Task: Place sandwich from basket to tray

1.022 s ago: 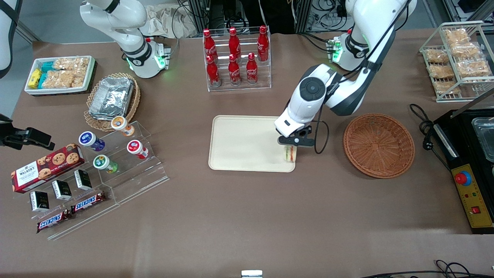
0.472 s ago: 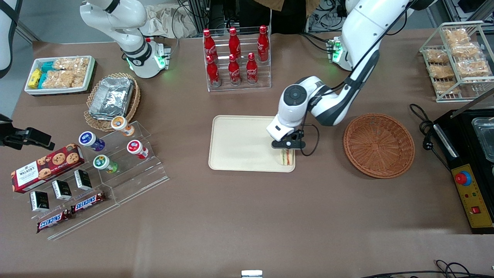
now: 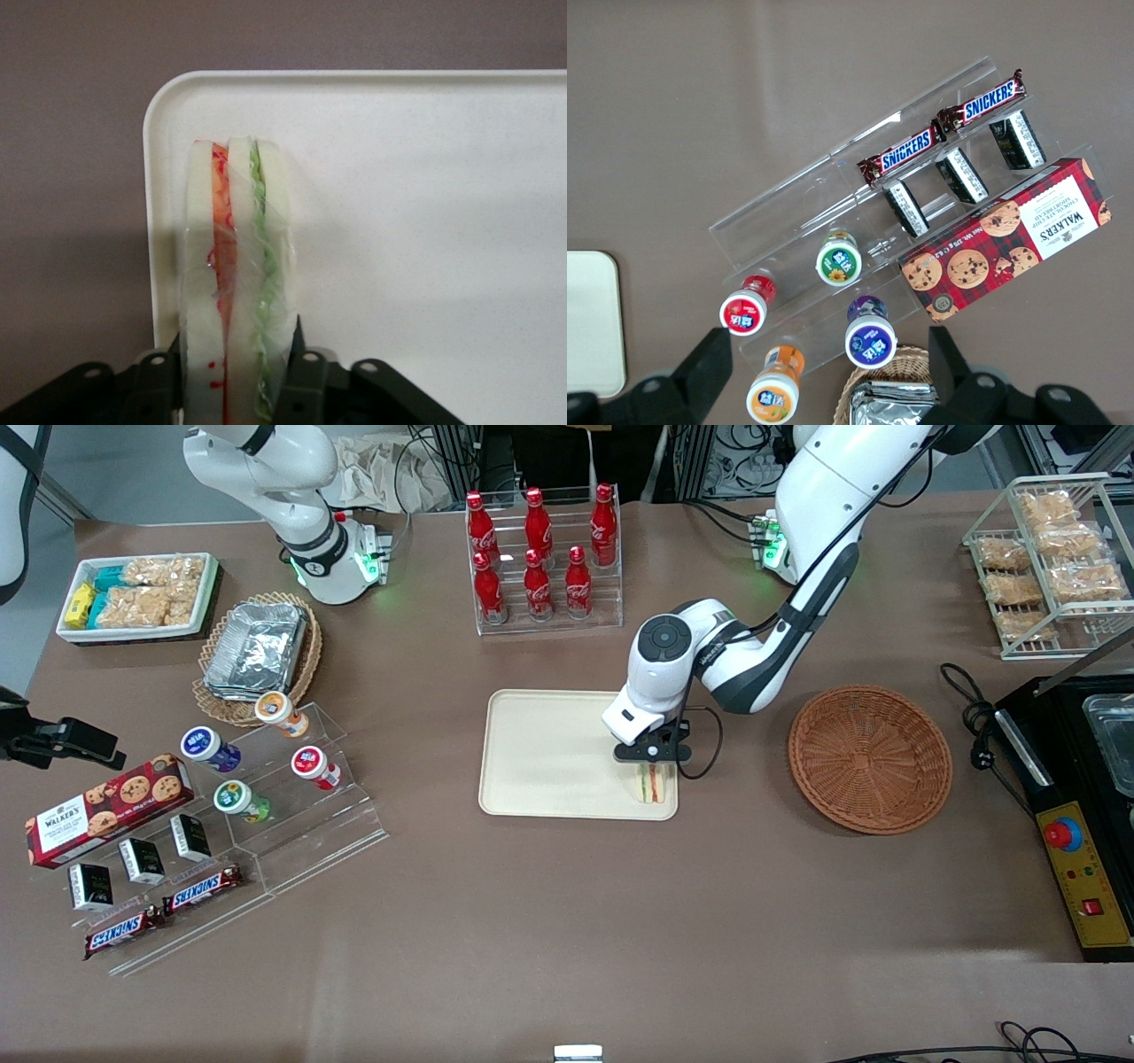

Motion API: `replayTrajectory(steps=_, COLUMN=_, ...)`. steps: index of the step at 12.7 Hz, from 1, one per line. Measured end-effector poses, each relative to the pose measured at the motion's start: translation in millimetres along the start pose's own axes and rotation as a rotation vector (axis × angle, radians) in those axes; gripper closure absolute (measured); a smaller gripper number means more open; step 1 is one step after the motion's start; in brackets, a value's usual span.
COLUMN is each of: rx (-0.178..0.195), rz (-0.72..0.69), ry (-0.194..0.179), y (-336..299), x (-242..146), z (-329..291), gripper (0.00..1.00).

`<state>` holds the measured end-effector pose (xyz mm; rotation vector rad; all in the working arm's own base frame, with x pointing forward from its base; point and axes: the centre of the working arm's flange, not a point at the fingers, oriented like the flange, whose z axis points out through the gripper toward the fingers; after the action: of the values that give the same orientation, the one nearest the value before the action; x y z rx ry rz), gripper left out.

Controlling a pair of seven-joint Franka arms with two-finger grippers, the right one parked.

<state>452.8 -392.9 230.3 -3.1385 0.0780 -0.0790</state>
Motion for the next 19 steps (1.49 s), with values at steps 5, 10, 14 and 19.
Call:
replayTrajectory(steps=5, rx=0.024, rz=-0.054, ry=0.048, y=-5.1, x=30.2, z=-49.8, gripper=0.0)
replayTrajectory(steps=10, rx=0.061, rz=-0.222, ry=0.058, y=-25.0, x=57.9, z=-226.9, gripper=0.0)
replayTrajectory(steps=14, rx=0.041, rz=-0.158, ry=0.014, y=-125.6, x=55.0, z=-346.5, gripper=0.0)
replayTrajectory(steps=19, rx=-0.003, rz=0.025, ry=-0.017, y=-267.1, x=27.9, z=-429.8, gripper=0.0)
